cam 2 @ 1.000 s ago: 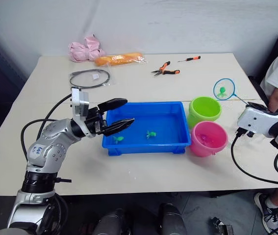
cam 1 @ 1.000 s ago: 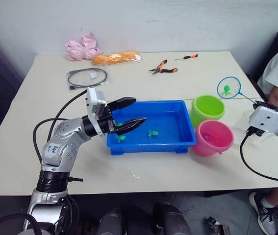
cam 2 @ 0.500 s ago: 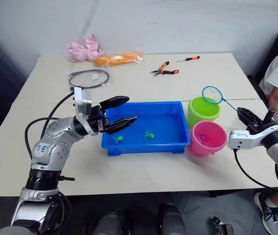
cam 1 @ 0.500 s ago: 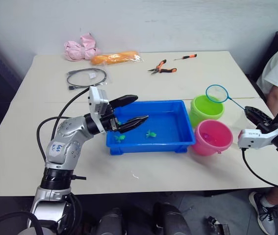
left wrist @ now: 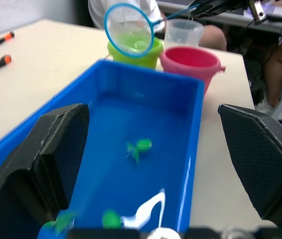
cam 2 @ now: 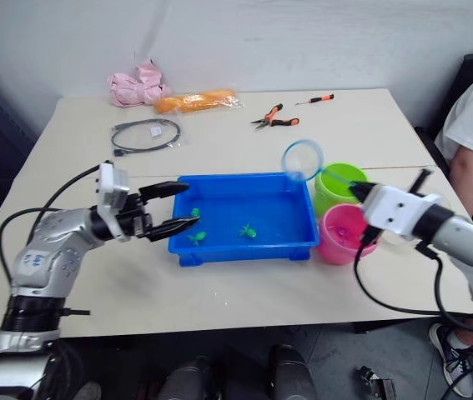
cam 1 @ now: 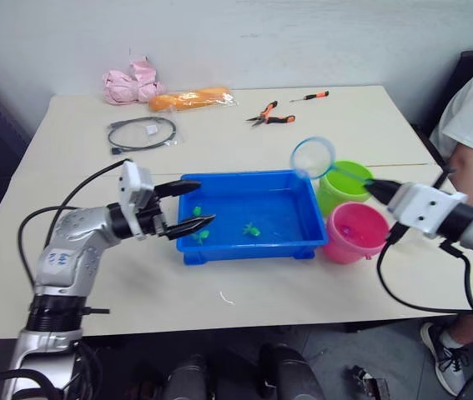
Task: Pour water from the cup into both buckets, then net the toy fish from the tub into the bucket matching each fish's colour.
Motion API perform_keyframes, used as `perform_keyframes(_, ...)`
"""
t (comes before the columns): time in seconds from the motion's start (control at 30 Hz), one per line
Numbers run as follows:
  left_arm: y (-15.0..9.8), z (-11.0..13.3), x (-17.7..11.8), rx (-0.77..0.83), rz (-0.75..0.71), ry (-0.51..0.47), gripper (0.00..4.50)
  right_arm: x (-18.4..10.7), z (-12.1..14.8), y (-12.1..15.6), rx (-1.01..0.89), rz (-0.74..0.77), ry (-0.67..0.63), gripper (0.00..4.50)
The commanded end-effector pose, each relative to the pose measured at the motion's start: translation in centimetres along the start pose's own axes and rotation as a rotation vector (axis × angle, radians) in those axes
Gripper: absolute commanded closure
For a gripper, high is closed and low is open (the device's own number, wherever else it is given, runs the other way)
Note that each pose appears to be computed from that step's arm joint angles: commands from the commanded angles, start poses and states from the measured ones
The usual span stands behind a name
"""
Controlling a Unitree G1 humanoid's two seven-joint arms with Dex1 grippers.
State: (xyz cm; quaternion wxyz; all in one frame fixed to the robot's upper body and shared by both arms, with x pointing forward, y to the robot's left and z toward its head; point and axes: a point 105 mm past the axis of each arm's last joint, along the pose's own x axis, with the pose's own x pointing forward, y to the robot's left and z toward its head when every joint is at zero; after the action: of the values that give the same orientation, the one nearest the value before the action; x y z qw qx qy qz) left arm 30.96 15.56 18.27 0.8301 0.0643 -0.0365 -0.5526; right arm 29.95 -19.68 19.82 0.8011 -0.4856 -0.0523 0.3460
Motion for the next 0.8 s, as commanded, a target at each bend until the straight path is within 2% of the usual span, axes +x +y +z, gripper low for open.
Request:
perform_keyframes(0.03,-0.5,0.4,-1.9,0.041,-0.010,0.041,0.06,1.2,0.4,1.9,0.005,0.109,0.029,4.50)
perform_keyframes(0.2,0.2,-1.0,-4.4,0.055,0.069,0.096,0.06,3.1,-1.4,3.0,-0.264,0.187,0.125,4.50)
perform_keyframes(0.33,-0.1,-1.3,-5.0,0.052,0.085,0.103,0.06,4.5,-1.6,2.5,-0.250,0.182,0.129,4.50)
perform_keyframes(0.53,-0.1,-1.0,-5.5,0.072,0.091,0.098,0.06,6.0,-0.8,4.3,-0.158,0.311,0.104,4.50)
perform_keyframes(0.7,0.0,-0.9,-5.6,0.079,0.089,0.101,0.06,7.2,1.9,3.9,0.106,0.294,0.001,4.50)
perform_keyframes(0.8,0.1,-0.9,-5.6,0.082,0.091,0.102,0.06,7.1,2.5,4.0,0.217,0.301,-0.014,4.50)
